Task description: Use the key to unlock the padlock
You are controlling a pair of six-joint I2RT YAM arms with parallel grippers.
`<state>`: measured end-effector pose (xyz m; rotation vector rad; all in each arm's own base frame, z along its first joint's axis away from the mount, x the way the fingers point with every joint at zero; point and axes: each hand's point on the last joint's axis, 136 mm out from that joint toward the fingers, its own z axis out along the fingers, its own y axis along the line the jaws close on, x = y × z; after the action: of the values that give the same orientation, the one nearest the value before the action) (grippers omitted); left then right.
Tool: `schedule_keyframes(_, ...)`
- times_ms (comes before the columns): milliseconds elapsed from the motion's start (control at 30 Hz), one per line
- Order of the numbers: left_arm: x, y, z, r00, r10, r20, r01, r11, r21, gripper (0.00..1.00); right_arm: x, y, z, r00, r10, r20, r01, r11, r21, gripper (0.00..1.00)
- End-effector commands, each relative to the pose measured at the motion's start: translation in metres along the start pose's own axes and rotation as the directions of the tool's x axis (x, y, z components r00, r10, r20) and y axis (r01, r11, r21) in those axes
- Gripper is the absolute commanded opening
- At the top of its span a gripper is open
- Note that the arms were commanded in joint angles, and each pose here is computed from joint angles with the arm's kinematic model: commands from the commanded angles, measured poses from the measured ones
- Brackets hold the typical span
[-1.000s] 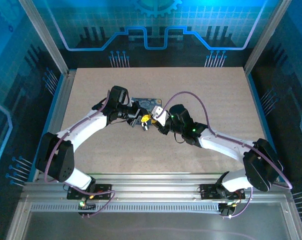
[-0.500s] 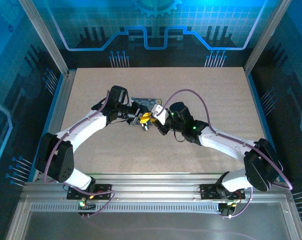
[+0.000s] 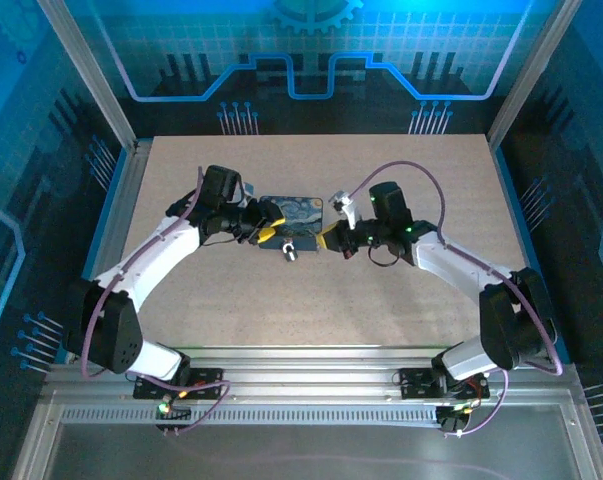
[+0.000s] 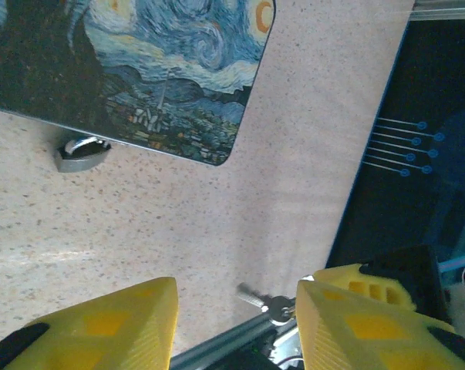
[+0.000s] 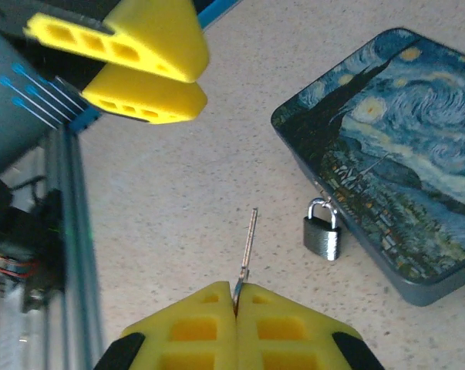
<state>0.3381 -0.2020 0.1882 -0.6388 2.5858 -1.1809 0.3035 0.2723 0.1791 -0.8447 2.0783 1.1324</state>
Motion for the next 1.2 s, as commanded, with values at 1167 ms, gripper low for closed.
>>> schedule_keyframes(1167, 0.047, -0.054, 0.015, 0.806, 0.591, 0.034, -0.555, 0.733, 0.395, 0.53, -0.004, 0.015, -0.004, 0.827, 0.538, -0.161, -0.561, 0.779, -0.28, 0.0)
